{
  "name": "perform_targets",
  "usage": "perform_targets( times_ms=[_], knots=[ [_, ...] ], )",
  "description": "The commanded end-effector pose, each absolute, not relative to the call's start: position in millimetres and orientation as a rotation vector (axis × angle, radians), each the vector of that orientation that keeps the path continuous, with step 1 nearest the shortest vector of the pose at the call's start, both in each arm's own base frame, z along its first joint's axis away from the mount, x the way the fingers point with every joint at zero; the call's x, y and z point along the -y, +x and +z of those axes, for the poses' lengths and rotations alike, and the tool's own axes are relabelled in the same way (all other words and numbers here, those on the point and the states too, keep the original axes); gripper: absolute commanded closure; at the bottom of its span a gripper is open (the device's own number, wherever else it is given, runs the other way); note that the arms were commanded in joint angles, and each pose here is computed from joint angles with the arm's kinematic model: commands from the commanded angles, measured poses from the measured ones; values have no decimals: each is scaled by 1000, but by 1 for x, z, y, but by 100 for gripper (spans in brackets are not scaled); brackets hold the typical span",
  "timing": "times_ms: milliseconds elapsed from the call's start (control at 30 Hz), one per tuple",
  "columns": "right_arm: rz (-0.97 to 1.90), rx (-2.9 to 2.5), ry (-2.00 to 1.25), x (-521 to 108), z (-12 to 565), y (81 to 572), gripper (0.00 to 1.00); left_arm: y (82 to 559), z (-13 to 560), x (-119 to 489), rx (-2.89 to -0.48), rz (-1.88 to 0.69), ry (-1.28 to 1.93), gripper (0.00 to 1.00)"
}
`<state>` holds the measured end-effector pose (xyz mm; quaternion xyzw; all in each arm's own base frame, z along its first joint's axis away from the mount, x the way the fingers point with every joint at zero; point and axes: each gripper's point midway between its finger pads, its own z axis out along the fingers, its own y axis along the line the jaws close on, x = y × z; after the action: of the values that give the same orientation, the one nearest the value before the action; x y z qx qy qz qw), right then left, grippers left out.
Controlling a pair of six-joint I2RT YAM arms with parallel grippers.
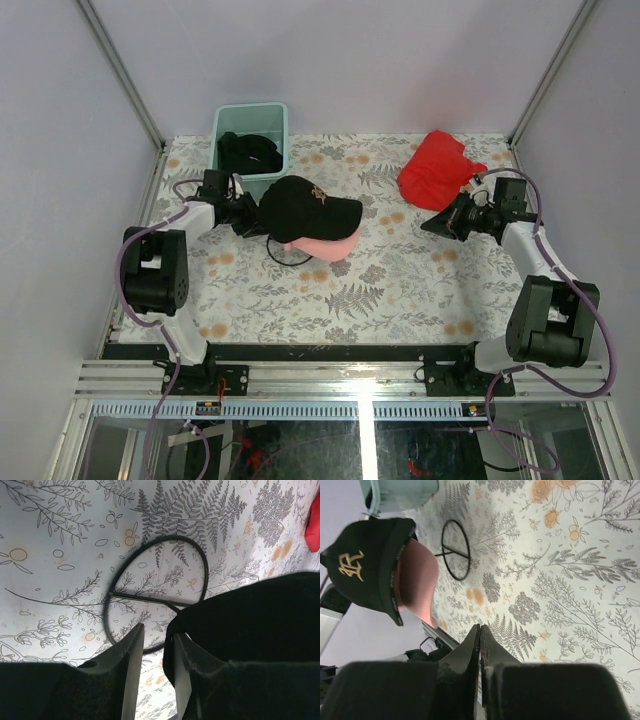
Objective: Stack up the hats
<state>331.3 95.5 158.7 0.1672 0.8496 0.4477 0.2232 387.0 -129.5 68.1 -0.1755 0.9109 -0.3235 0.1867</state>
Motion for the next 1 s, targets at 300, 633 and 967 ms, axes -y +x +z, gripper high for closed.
perform_targets(
  times_ms=[300, 633, 967],
  knots=[
    [1475, -2137, 378, -127, 201, 329, 51, 373, 102, 158, -2551, -999, -431, 63],
    [1712, -2064, 488, -195, 197, 316, 21, 360, 95, 158, -2569, -991, -452, 56],
    [1707, -2082, 623, -232, 154, 331, 9, 346, 61, 148, -2649, -910, -480, 63]
  ],
)
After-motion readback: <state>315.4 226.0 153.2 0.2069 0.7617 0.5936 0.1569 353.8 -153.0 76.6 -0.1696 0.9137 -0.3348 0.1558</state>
